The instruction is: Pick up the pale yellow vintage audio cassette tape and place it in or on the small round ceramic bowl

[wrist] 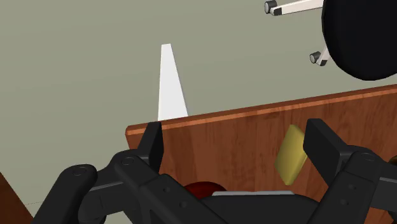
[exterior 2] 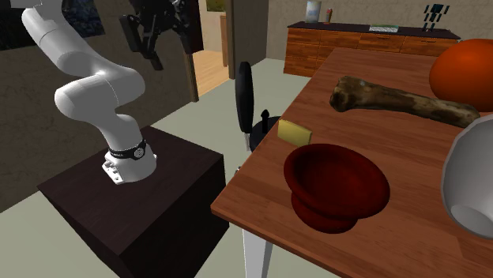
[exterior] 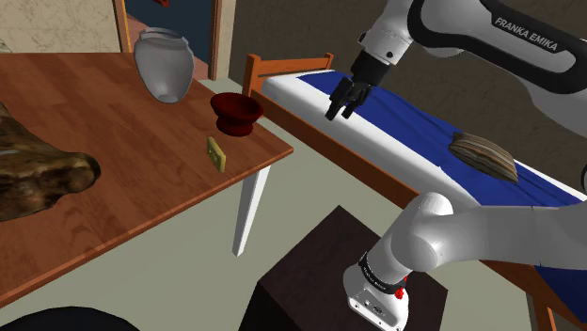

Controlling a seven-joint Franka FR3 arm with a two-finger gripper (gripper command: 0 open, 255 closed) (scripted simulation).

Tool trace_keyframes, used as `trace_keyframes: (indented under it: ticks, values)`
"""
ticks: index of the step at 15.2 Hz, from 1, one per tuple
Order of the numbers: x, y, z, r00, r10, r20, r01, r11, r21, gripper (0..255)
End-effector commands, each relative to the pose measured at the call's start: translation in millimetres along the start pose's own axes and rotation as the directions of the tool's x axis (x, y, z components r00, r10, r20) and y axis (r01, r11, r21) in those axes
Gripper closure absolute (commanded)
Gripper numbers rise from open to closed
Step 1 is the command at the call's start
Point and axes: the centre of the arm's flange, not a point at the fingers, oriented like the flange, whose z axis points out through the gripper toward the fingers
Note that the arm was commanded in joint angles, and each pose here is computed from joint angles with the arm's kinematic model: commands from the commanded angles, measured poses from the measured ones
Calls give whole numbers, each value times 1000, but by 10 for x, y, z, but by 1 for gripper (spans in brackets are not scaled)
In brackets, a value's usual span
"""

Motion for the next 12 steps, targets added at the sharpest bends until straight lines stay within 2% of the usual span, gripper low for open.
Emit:
trace_keyframes:
  ticks: [1, 12]
  values:
    - [0, 0, 0, 1000, 0, 0, 0, 1000, 0, 0]
    - [811, -906, 965, 998, 45, 45, -41, 997, -69, 0]
